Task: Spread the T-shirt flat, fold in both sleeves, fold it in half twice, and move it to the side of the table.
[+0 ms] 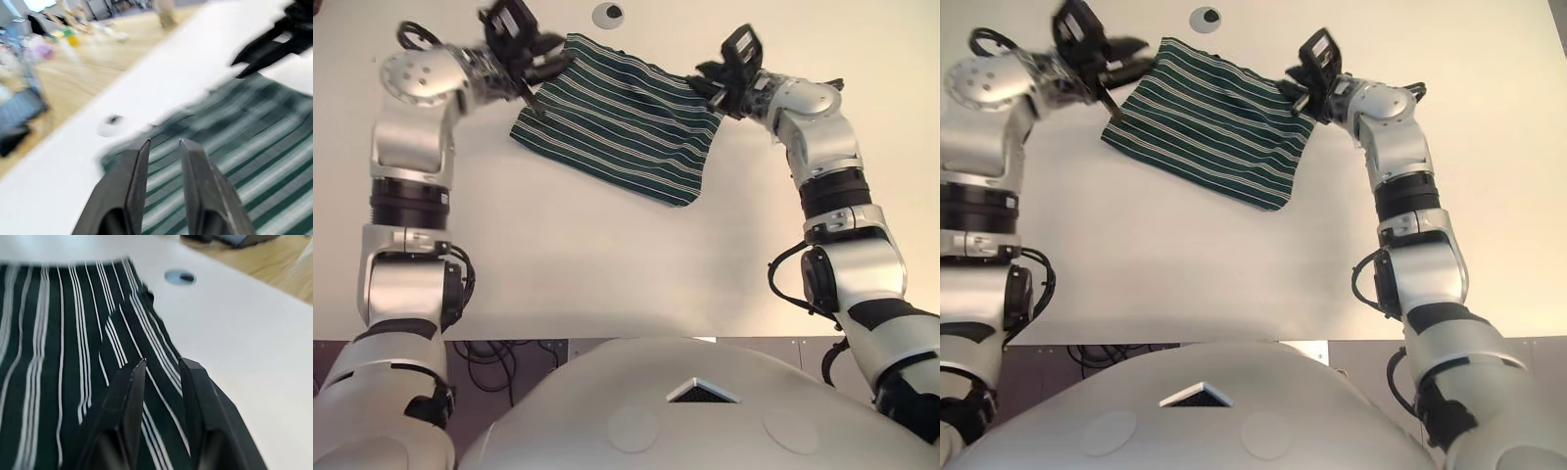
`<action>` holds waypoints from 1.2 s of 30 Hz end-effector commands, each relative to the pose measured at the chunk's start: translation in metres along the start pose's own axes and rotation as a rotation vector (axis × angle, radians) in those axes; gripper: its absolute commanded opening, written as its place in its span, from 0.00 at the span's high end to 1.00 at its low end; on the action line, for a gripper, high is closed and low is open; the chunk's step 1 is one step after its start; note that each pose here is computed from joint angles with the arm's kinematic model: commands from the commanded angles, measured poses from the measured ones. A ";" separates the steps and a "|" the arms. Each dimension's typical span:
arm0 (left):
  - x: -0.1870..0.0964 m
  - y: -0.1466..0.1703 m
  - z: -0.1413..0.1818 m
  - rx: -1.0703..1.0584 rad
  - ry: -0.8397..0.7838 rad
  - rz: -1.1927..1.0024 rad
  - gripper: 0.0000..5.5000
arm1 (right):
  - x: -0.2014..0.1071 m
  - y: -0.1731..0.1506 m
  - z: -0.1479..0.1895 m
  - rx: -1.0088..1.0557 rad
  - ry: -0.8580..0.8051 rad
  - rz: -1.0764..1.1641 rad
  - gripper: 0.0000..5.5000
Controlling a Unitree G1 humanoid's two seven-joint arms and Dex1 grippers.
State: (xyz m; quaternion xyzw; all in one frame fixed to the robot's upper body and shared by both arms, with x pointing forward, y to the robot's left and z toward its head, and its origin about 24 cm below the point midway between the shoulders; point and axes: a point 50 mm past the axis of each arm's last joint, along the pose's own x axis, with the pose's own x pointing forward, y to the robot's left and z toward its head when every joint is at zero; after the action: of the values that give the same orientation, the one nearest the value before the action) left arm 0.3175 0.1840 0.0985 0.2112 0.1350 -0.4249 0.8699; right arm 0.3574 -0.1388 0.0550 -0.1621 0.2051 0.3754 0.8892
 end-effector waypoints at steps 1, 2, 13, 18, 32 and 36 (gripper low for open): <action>-0.001 -0.016 -0.011 -0.047 0.013 0.003 0.81 | 0.007 -0.013 0.017 -0.102 0.086 0.008 0.78; -0.002 -0.018 -0.012 -0.055 0.014 0.010 0.81 | 0.008 -0.015 0.019 -0.121 0.101 0.013 0.78; -0.006 -0.015 -0.019 -0.064 0.040 0.058 0.81 | 0.010 -0.019 0.009 -0.316 0.285 0.017 0.78; -0.005 -0.015 -0.020 -0.076 0.036 0.062 0.81 | 0.000 -0.018 -0.025 -0.395 0.437 0.086 0.78; -0.011 -0.029 -0.036 -0.129 0.055 0.088 0.81 | -0.090 -0.012 -0.038 -0.141 0.336 0.779 0.78; -0.015 -0.035 -0.038 -0.132 0.068 0.072 0.81 | -0.116 -0.017 0.004 -0.091 0.188 0.746 0.78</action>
State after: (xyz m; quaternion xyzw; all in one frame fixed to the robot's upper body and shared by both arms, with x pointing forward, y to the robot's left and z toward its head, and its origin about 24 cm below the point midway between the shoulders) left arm 0.2841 0.1923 0.0637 0.1756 0.1772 -0.3772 0.8919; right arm 0.2944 -0.2162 0.0833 -0.1496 0.3481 0.6670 0.6416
